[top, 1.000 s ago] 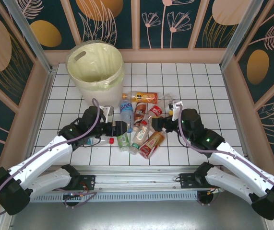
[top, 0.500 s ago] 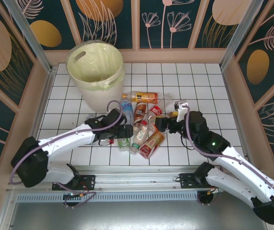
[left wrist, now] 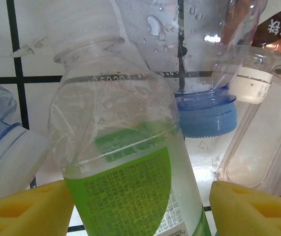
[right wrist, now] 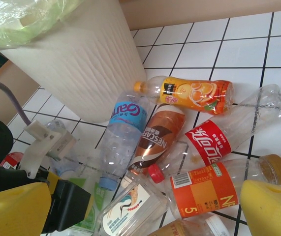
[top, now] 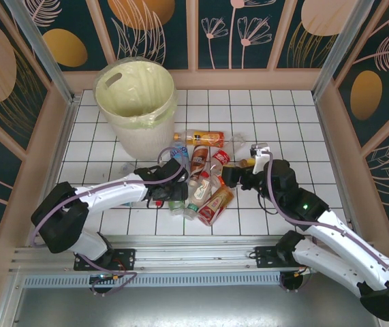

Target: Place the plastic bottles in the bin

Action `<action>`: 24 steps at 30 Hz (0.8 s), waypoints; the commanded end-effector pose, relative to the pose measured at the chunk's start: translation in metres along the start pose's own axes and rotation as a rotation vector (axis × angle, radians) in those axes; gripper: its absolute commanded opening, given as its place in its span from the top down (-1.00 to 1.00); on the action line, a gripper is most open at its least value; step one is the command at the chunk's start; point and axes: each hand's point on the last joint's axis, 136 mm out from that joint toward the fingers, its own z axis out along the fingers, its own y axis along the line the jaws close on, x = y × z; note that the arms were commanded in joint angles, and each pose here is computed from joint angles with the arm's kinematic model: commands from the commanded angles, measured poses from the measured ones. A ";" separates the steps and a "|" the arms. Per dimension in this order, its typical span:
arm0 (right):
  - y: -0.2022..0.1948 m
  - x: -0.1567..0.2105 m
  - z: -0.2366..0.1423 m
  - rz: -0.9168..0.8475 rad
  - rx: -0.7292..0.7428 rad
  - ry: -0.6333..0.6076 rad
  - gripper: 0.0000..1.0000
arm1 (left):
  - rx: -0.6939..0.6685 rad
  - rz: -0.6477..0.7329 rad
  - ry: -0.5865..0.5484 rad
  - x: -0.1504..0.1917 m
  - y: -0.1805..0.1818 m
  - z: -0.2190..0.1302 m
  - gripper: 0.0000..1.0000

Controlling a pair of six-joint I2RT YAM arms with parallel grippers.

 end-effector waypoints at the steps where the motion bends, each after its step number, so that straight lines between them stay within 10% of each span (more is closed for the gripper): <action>1: 0.001 -0.004 0.000 0.003 -0.001 -0.024 -0.98 | -0.006 -0.005 0.009 0.003 0.000 0.005 -0.43; 24: 0.005 -0.005 -0.008 0.013 -0.029 -0.033 -0.98 | -0.029 -0.003 -0.048 -0.008 0.005 -0.026 -0.16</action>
